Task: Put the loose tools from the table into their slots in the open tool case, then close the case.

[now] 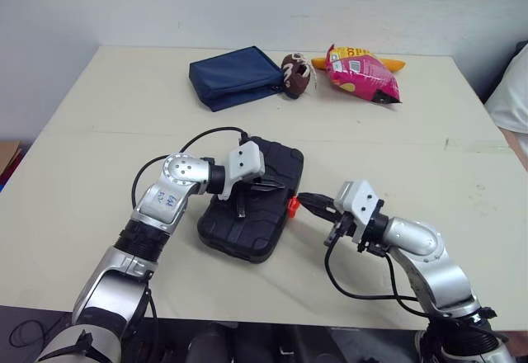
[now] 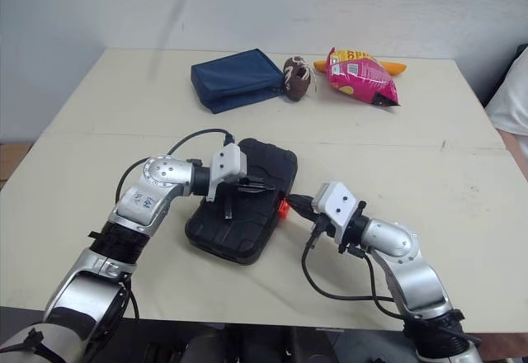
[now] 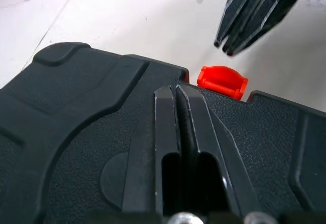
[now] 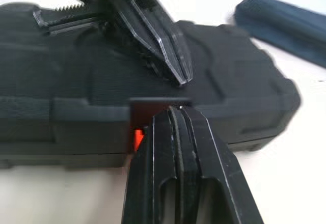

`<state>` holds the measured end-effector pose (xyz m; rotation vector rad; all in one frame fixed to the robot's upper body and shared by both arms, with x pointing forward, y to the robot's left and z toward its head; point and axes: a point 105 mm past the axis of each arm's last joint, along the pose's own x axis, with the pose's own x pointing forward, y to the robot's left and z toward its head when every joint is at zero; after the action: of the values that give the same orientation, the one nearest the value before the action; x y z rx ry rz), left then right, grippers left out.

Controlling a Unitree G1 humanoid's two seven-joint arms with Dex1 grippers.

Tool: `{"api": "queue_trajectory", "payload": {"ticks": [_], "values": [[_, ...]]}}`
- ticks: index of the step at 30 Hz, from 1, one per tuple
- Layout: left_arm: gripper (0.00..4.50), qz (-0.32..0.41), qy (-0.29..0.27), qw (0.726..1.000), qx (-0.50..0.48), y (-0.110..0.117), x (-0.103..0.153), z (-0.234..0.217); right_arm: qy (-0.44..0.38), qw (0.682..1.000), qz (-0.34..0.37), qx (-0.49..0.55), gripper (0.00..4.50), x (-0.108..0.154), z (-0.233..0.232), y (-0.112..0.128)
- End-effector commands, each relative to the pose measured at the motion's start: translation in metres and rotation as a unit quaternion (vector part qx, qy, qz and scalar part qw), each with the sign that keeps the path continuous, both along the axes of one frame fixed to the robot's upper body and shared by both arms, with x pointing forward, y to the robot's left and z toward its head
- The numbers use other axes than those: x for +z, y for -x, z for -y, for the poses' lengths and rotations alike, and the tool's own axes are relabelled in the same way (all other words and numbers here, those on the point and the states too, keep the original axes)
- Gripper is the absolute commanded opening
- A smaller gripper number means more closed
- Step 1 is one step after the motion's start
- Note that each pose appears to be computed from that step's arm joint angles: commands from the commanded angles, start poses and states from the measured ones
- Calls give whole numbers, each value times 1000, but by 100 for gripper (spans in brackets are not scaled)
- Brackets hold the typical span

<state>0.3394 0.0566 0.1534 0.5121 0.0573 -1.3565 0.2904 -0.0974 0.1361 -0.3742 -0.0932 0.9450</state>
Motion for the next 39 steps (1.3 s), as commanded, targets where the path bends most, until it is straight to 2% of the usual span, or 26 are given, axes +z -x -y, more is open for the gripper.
{"api": "queue_trajectory", "payload": {"ticks": [1,6,12,19,22,28,31,34,39], "values": [[9,-29,-8,999,19,1,-17,-7,15,1000,12,1,0,5,-2,0],[9,-28,-4,999,30,0,-21,-10,84,996,-18,10,0,-16,15,5],[9,-32,-19,999,33,1,-26,-15,102,992,-73,19,0,-30,36,14],[9,-16,-50,997,57,-5,-29,-24,90,990,-109,24,0,-52,16,3],[9,-16,-64,996,63,-6,-33,-28,77,991,-103,35,0,-50,6,-3],[9,-34,-49,996,64,-2,-37,-26,18,995,-86,56,0,-27,-12,-10],[9,-52,-57,995,57,3,-53,-27,21,995,-70,67,0,-24,-14,-10],[9,-59,-56,995,65,2,-58,-29,25,996,-52,66,0,-22,-15,-13],[9,-74,-61,993,71,4,-70,-35,-9,997,-14,70,0,0,-20,-12]]}}
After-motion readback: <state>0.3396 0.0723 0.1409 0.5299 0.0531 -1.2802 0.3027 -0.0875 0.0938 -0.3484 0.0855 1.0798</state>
